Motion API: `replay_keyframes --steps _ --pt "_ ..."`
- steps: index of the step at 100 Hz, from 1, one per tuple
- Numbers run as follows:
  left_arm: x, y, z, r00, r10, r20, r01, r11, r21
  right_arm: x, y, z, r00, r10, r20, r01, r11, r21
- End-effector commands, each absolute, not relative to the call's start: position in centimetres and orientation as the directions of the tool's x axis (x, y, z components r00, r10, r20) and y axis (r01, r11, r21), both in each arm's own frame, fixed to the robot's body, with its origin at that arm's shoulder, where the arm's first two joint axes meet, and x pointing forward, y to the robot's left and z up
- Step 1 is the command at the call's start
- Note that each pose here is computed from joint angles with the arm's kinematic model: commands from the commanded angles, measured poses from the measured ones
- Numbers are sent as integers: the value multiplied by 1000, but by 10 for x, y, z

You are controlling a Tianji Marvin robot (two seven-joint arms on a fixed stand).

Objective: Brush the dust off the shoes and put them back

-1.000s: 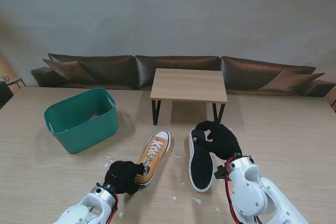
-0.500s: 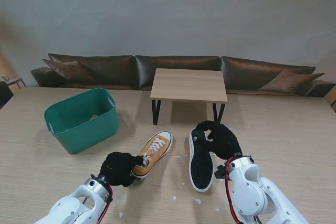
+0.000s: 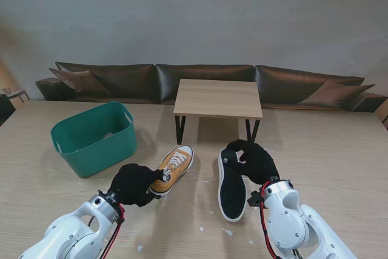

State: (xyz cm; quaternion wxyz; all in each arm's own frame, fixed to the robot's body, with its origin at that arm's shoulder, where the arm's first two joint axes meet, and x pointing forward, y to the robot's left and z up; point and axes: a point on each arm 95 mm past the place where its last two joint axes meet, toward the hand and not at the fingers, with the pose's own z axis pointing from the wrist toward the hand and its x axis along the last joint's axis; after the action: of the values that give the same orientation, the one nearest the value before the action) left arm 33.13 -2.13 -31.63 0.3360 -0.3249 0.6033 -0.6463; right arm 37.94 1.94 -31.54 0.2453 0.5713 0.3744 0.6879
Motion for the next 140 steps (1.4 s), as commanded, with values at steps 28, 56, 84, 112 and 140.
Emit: replay_keyframes --steps 28,56,84,112,140 --pt "340 -28 -253 -640 -767 -43 157 -76 -985 379 22 -318 -226 763 606 109 -599 794" --pt "345 -31 -218 -649 -758 -65 232 -115 -966 379 22 -318 -226 763 606 107 -599 793" --pt "373 -37 -198 -642 -764 -66 290 -162 -943 380 21 -317 -224 765 604 102 -598 795" --pt "420 -56 -190 -638 -769 -38 300 -203 -932 385 18 -318 -209 769 604 92 -600 795" --pt "467 -82 -190 -637 -771 8 276 -238 -931 388 16 -318 -197 769 608 85 -604 792"
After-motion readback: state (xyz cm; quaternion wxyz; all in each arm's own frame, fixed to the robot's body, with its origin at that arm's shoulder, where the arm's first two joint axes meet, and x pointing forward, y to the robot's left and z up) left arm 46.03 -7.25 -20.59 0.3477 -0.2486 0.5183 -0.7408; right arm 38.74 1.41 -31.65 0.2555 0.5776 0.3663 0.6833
